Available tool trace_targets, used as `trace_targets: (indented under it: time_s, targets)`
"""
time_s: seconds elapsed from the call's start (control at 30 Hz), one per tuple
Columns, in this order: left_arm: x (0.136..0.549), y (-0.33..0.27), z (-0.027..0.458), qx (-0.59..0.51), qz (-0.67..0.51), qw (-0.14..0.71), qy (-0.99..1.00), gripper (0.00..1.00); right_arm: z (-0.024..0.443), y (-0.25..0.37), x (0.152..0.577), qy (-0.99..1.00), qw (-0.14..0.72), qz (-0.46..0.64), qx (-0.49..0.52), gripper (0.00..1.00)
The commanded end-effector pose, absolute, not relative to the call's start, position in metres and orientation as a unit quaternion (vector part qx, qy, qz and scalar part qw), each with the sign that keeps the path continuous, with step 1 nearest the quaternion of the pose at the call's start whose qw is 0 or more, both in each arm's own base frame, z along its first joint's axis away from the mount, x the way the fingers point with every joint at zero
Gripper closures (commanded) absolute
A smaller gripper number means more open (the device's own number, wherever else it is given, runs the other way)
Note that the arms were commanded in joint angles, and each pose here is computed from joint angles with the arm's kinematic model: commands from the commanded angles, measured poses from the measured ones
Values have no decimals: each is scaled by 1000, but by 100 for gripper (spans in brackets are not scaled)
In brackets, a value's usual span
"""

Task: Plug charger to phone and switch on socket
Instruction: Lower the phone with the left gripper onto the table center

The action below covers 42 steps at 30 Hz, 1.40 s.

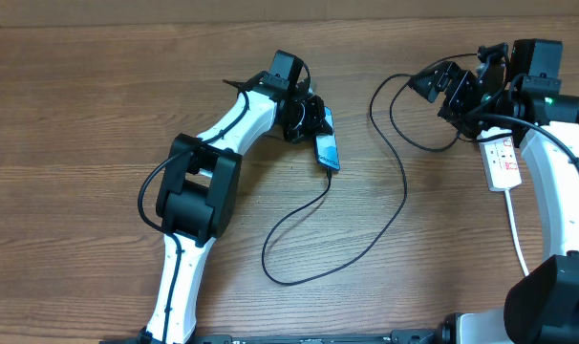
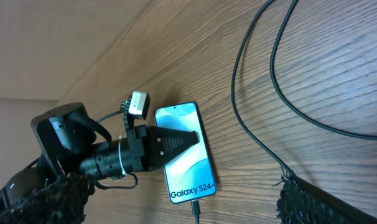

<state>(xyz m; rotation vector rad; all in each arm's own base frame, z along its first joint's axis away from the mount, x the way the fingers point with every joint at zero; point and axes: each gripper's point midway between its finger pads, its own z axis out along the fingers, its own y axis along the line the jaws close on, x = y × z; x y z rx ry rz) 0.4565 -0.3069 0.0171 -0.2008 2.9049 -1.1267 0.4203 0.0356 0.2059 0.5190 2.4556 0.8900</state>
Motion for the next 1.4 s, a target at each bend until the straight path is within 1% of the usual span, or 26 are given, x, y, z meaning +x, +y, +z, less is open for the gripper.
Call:
trace_targets:
  time_s: [0.0, 0.3, 0.53, 1.23, 1.27, 1.37]
  targets:
    - [454, -300, 10, -76, -329, 12, 941, 96, 217, 33, 420, 894, 254, 321, 183, 0]
    - [453, -300, 10, -77, -326, 11, 942, 96, 218, 35, 420, 893, 253, 326, 181, 0]
    - [452, -287, 0, -90, -287, 13, 954, 96, 218, 35, 420, 893, 253, 326, 181, 0]
    - [464, -267, -10, -104, -226, 54, 967, 96, 218, 35, 420, 893, 253, 326, 181, 0]
    - [464, -267, -10, -104, -224, 55, 968, 94, 218, 35, 420, 893, 253, 326, 181, 0]
    - [463, -268, -10, -103, -223, 54, 968, 79, 219, 35, 420, 892, 254, 326, 180, 0]
